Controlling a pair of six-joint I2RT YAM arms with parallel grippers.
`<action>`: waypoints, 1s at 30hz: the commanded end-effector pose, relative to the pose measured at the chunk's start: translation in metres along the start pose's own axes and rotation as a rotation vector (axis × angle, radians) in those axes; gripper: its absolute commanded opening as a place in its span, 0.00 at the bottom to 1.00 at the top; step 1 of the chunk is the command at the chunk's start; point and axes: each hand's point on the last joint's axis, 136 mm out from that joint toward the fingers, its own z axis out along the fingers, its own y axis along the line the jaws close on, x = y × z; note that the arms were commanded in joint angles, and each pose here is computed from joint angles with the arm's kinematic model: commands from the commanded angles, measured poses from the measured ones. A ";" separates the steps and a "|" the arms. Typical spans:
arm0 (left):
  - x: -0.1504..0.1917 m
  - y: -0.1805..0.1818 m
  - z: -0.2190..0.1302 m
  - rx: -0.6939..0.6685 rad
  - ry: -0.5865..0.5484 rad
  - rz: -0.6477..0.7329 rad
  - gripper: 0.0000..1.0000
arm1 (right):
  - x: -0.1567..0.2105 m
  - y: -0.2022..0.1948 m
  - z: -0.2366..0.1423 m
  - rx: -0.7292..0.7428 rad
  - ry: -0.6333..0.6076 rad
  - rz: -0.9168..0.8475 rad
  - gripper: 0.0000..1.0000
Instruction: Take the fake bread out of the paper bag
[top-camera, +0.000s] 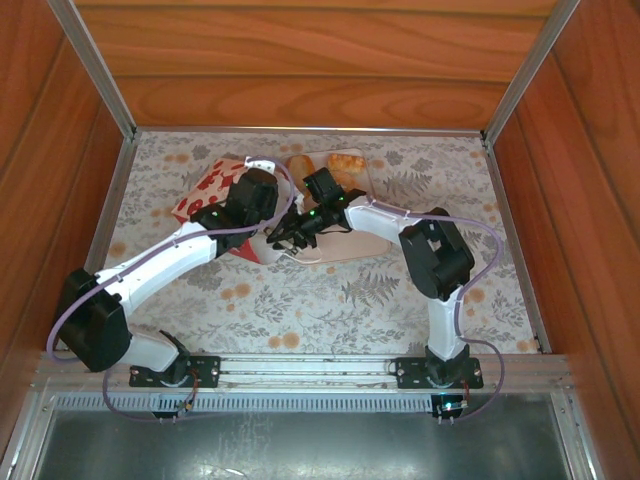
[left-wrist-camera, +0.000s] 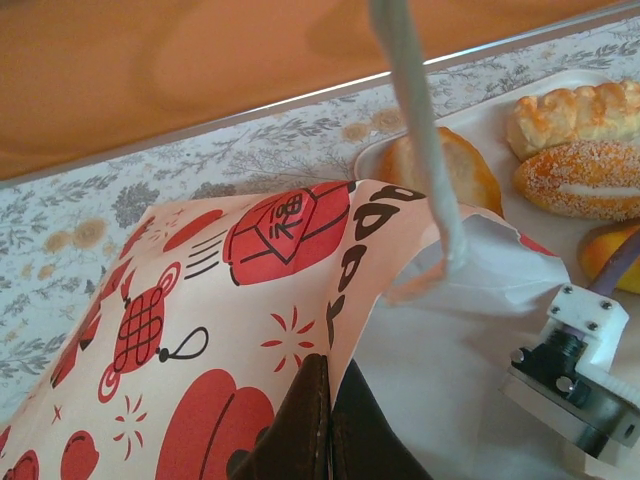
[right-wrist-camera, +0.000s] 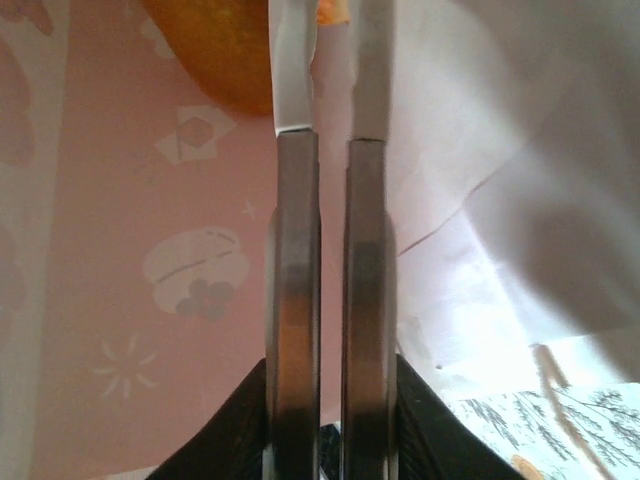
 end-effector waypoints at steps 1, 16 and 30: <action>-0.011 0.016 -0.012 -0.036 -0.055 -0.011 0.00 | 0.015 0.025 -0.019 -0.020 -0.028 -0.123 0.21; -0.009 0.045 -0.021 -0.065 -0.081 -0.063 0.00 | 0.037 0.033 -0.049 0.015 -0.077 -0.181 0.19; -0.014 0.030 -0.014 0.001 -0.078 -0.079 0.00 | 0.038 0.010 -0.041 0.069 -0.052 -0.102 0.48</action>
